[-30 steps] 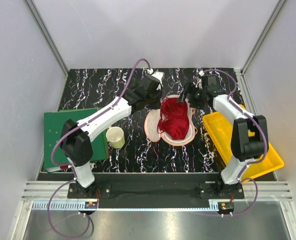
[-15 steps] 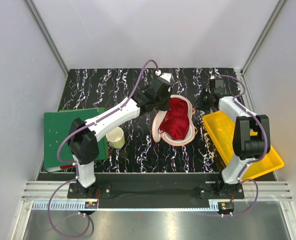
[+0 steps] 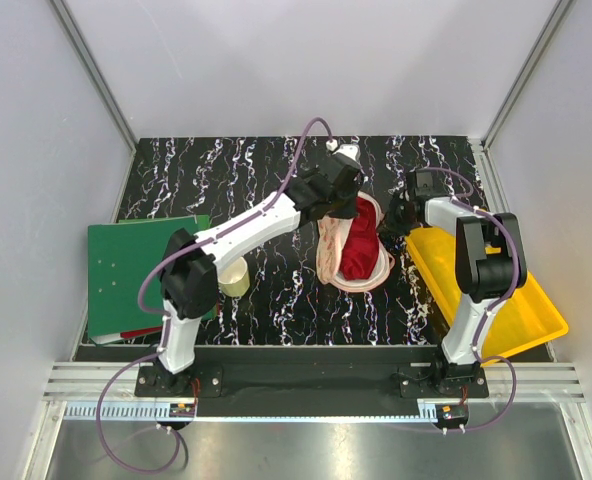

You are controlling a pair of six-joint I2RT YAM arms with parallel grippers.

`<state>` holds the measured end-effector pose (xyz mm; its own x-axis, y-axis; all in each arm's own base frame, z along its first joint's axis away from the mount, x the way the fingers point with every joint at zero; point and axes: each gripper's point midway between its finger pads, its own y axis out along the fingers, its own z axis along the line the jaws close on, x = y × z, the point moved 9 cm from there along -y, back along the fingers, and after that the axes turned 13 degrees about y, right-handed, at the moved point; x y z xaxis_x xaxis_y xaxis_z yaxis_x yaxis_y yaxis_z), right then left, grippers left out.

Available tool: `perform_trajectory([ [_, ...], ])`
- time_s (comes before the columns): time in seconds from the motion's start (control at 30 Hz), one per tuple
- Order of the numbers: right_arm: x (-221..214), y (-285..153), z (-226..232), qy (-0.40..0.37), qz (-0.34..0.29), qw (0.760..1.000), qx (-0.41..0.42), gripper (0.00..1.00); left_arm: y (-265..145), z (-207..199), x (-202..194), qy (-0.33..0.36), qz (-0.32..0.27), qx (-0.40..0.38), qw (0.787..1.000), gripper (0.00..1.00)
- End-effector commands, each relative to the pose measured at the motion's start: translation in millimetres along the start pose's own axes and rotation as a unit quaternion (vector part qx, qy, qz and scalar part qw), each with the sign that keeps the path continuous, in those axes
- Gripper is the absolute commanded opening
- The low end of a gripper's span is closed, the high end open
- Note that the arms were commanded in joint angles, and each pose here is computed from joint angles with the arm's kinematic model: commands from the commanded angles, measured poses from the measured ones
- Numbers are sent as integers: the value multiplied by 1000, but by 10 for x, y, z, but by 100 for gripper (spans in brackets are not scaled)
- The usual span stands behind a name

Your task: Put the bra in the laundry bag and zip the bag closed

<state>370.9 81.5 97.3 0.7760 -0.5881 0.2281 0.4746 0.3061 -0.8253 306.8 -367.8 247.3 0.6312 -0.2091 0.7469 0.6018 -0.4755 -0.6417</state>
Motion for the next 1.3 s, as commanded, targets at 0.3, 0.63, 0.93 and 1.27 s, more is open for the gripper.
perform_trajectory([
  [0.3, -92, 12, 234, 15, 36, 996, 81, 21, 360, -319, 84, -49, -22, -88, 995, 0],
  [0.63, 23, -115, 232, -20, 8, 999, 33, 22, 768, -347, -51, -39, -28, -111, 993, 3],
  [0.93, 277, -729, 409, -60, -82, 994, -38, 40, 380, -168, 270, -1, -81, -107, 991, 69],
  [1.27, -774, -1427, 739, -129, -17, 990, 47, 72, -1155, 273, 121, 7, -158, -79, 984, 77],
])
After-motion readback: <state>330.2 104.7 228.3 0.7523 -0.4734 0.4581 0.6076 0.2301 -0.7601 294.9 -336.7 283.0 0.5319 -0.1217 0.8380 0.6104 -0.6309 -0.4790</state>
